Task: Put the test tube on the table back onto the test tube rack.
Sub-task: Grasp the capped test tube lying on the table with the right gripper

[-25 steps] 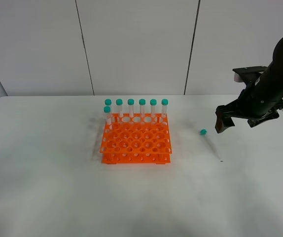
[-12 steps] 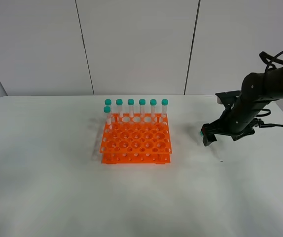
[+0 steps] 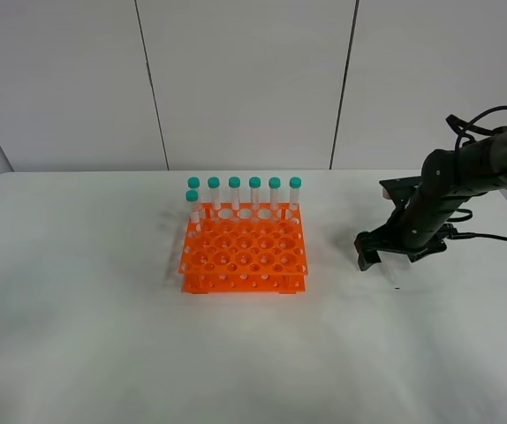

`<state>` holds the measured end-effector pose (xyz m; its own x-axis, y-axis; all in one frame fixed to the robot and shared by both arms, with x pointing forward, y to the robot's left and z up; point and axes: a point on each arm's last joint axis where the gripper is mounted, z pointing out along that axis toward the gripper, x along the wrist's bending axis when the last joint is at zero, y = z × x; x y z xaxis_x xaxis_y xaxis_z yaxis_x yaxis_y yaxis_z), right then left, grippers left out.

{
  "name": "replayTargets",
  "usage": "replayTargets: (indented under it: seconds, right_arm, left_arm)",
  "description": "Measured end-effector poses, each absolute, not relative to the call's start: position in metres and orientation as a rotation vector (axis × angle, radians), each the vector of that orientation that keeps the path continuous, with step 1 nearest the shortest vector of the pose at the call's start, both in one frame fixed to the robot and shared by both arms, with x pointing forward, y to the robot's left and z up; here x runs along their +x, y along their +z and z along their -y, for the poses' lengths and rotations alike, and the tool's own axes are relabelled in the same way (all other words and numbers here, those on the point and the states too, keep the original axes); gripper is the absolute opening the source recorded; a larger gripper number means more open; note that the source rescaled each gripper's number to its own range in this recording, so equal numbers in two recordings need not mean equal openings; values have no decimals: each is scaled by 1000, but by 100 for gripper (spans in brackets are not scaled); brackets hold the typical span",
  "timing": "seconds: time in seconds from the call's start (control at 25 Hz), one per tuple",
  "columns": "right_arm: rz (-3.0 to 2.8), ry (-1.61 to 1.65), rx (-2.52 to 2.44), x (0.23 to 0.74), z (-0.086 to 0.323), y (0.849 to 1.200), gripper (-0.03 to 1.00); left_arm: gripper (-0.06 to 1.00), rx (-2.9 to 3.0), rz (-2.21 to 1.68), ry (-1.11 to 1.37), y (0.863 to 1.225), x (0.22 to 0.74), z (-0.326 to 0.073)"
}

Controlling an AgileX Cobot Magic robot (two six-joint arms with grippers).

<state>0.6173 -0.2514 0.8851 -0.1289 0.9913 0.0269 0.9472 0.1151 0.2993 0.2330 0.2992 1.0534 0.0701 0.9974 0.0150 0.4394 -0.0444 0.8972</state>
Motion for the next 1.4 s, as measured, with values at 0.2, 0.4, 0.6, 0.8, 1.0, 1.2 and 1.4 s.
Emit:
replayTargets:
  seconds: [0.2,0.4,0.6,0.8,1.0,1.2,1.4]
  right_arm:
    - [-2199,375,1934,619,251,881,100]
    - [-2199,390,1910,621,251,880,100]
    - [-2205,384,1911,621,251,880,100]
    - [-2224,375,1897,620,251,878,100]
    - [-2244,361,1887,620,251,875,100]
    - [-2246,360,1885,620,251,875,71]
    - [-2248,358,1887,619,251,875,0]
  left_arm:
    - [100,1591,-1469,931,1053,233,-299]
    - [100,1591,-1469,931,1053,233,-299]
    - [100,1591,-1469,931,1053,233,-299]
    - [100,1591,-1469,931,1053,233,-299]
    - [100,1591,-1469,931,1053,233,-299]
    - [100,1591,-1469,931,1053,233,-299]
    - [100,1591,-1469,931,1053,233,-299]
